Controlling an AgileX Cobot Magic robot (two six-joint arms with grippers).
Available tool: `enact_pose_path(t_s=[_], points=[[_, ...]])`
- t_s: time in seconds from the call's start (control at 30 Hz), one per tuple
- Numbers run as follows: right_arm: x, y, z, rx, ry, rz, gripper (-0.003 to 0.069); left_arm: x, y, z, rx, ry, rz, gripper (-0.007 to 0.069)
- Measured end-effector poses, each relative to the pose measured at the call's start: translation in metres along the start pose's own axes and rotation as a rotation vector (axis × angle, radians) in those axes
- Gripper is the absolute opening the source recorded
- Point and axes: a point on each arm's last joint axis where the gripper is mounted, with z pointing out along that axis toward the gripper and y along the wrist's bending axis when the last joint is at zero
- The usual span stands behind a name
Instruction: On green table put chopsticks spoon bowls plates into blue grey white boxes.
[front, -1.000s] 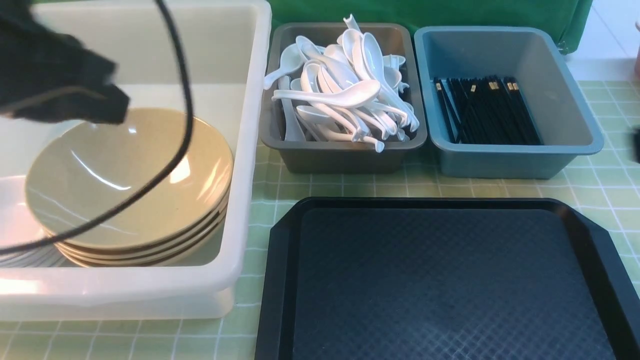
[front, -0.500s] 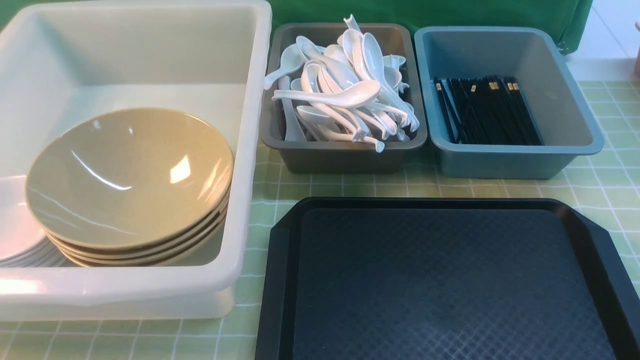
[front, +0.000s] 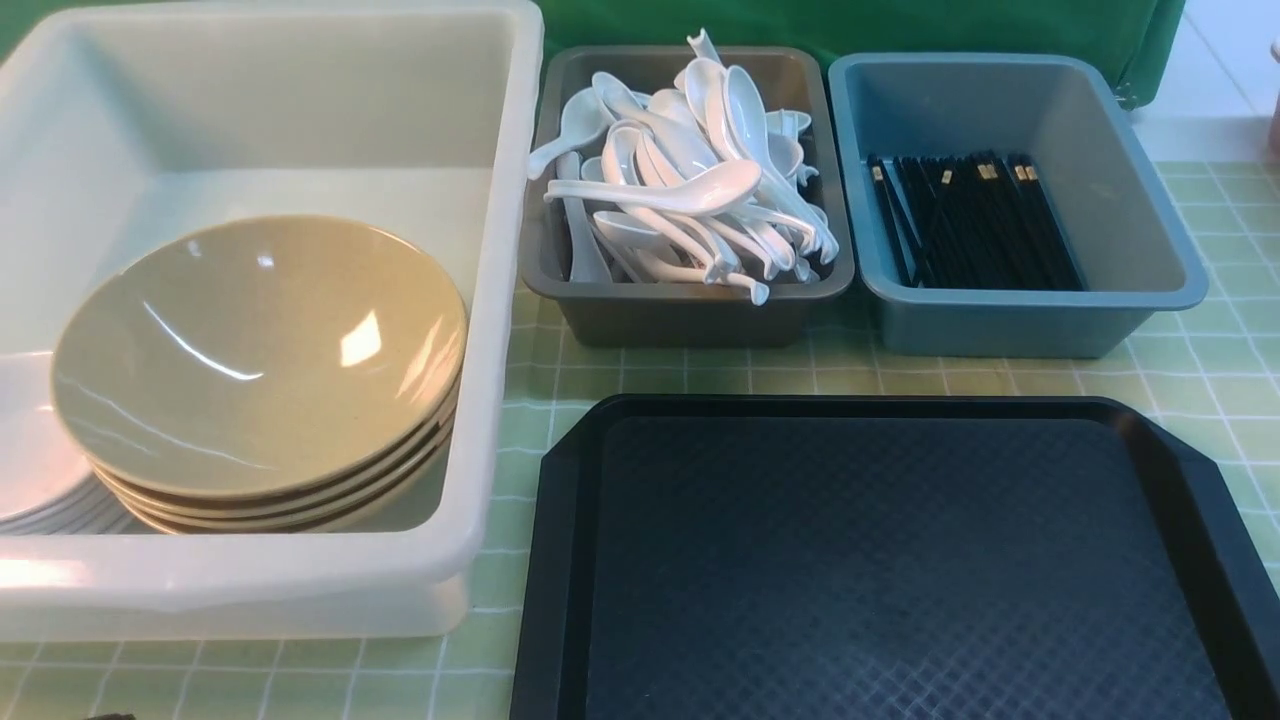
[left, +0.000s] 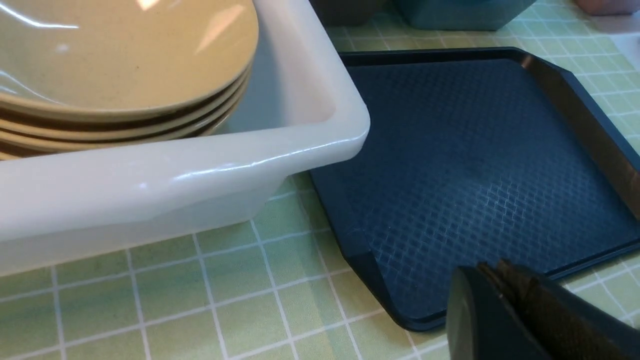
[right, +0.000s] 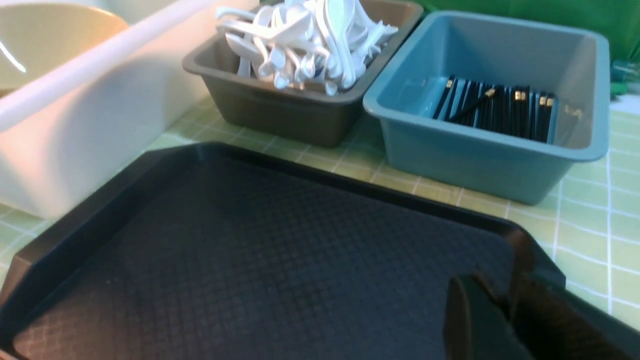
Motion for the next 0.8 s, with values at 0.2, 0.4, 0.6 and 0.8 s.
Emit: enact_pose_path(t_s=[0.2, 0.4, 0.6, 0.8], points=[[0.0, 0.0, 0.0, 0.001, 0.004, 0.0, 0.0139, 0.0, 0.0, 0.0, 0.0, 0.0, -0.006, -0.0001], [0.0, 0.0, 0.0, 0.001, 0.004, -0.001, 0.0144, -0.006, 0.011, 0.005, -0.094, -0.141, 0.069, -0.0001], [0.0, 0.0, 0.0, 0.002, 0.004, -0.001, 0.0149, 0.002, 0.027, 0.014, -0.287, -0.43, 0.218, -0.0001], [0.0, 0.0, 0.0, 0.002, 0.004, -0.001, 0.0153, 0.035, 0.057, 0.045, -0.473, -0.463, 0.158, -0.0001]])
